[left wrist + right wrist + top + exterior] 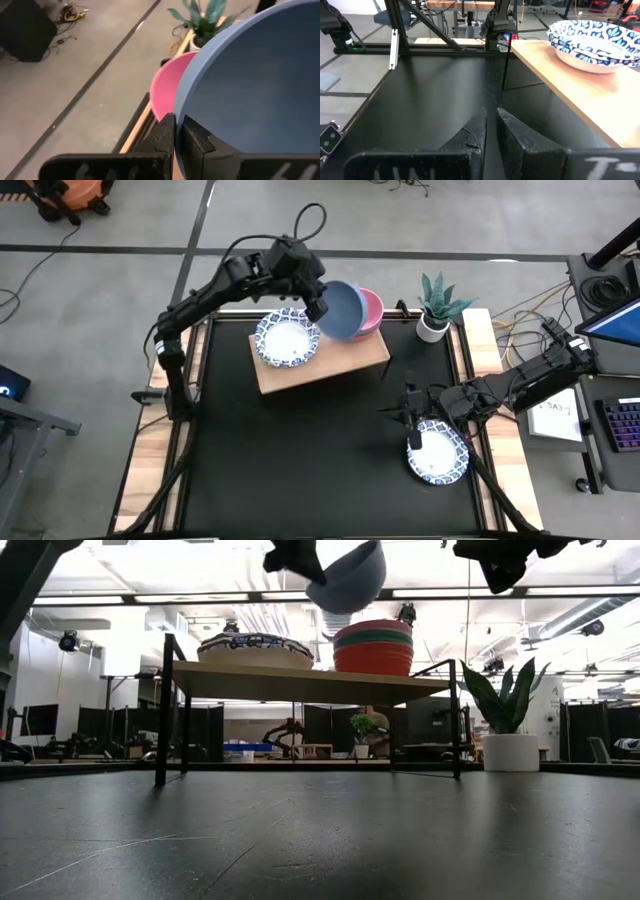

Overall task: Place and stack bowls onto a shelf
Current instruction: Stack the blue bowl on top of the pink bowl on the shelf, then stack the white and blue bowl on top of the white and blue bowl

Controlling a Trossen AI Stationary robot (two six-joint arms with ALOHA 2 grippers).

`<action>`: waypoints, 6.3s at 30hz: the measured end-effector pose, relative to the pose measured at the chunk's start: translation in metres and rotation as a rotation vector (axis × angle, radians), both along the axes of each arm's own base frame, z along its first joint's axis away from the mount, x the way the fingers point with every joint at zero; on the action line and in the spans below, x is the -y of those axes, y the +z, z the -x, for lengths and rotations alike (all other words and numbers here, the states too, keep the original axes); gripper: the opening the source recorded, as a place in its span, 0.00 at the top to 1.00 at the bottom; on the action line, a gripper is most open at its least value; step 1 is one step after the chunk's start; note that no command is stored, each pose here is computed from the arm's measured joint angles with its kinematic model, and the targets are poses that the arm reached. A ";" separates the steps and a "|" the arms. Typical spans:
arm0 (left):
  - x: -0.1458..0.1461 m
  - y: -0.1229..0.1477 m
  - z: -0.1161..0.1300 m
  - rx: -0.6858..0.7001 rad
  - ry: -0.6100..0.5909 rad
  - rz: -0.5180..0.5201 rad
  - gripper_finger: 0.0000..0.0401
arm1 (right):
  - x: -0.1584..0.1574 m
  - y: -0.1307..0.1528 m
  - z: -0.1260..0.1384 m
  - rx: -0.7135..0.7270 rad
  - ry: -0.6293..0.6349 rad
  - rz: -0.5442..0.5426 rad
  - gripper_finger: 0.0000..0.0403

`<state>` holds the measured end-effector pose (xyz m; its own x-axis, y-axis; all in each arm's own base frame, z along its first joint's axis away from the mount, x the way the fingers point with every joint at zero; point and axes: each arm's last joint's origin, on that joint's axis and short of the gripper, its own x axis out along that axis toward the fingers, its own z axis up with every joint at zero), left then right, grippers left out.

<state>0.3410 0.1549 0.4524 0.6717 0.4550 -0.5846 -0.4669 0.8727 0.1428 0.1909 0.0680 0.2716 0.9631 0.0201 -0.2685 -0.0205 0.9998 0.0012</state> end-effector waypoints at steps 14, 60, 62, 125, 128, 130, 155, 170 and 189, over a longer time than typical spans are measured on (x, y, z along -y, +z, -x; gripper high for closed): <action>-0.020 -0.012 -0.014 0.108 0.034 -0.051 0.98 | 0.000 0.000 0.000 -0.002 0.002 0.010 0.92; -0.033 -0.040 -0.021 -0.035 -0.055 -0.106 0.74 | 0.000 0.000 0.000 -0.002 0.006 0.030 0.92; -0.037 -0.046 -0.020 -0.050 -0.041 -0.092 0.76 | 0.000 0.000 0.000 -0.001 0.006 0.031 0.92; -0.003 -0.024 -0.002 0.002 -0.132 -0.045 0.80 | 0.008 0.007 -0.007 0.103 -0.269 0.070 0.92; 0.020 -0.009 0.014 0.041 -0.190 -0.052 0.80 | 0.020 0.010 -0.016 0.155 -0.376 0.077 0.92; 0.038 -0.003 0.026 0.070 -0.224 -0.059 0.80 | 0.032 0.013 -0.020 0.166 -0.430 0.079 0.92; 0.129 -0.068 0.153 0.493 -0.372 -0.087 0.80 | 0.222 0.088 -0.059 -0.180 -0.830 0.113 0.92; 0.131 -0.068 0.167 0.509 -0.373 -0.096 0.80 | 0.225 0.078 -0.064 -0.181 -0.832 0.058 0.92; 0.149 -0.116 0.165 0.478 -0.407 0.097 0.80 | 0.074 0.103 -0.044 -0.259 -0.257 -0.512 0.92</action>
